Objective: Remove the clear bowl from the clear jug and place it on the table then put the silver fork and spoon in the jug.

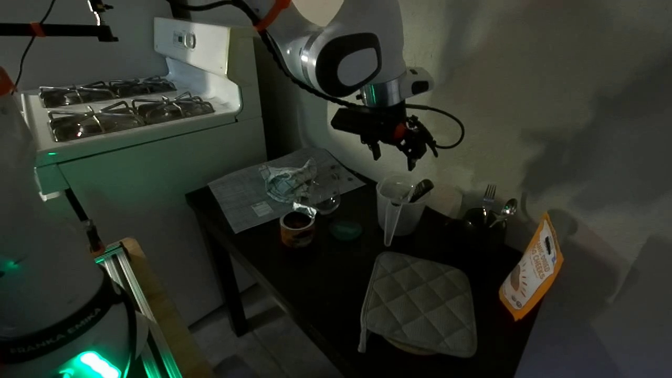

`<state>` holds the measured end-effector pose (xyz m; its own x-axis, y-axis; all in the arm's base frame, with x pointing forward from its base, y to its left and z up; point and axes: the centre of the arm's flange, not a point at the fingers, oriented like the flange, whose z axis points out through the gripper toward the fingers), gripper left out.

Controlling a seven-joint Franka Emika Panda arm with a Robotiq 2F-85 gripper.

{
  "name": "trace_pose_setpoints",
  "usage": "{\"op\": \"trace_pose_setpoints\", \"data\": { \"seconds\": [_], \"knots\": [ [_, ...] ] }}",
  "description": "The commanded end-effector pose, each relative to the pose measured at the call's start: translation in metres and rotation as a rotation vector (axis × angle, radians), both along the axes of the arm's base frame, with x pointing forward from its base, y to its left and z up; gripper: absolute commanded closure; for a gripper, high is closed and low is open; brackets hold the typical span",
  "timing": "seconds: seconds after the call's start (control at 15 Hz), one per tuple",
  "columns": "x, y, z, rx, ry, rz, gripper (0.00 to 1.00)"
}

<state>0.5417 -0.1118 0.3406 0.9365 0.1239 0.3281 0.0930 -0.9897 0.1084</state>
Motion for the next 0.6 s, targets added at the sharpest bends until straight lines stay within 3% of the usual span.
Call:
{"op": "trace_pose_setpoints", "data": {
  "seconds": [0.0, 0.33, 0.53],
  "knots": [
    [-0.003, -0.014, -0.030, 0.056, -0.021, 0.001, 0.00],
    [0.009, -0.041, -0.051, 0.115, -0.057, 0.024, 0.00],
    [0.022, -0.050, -0.059, 0.109, -0.053, 0.078, 0.00]
  ]
}}
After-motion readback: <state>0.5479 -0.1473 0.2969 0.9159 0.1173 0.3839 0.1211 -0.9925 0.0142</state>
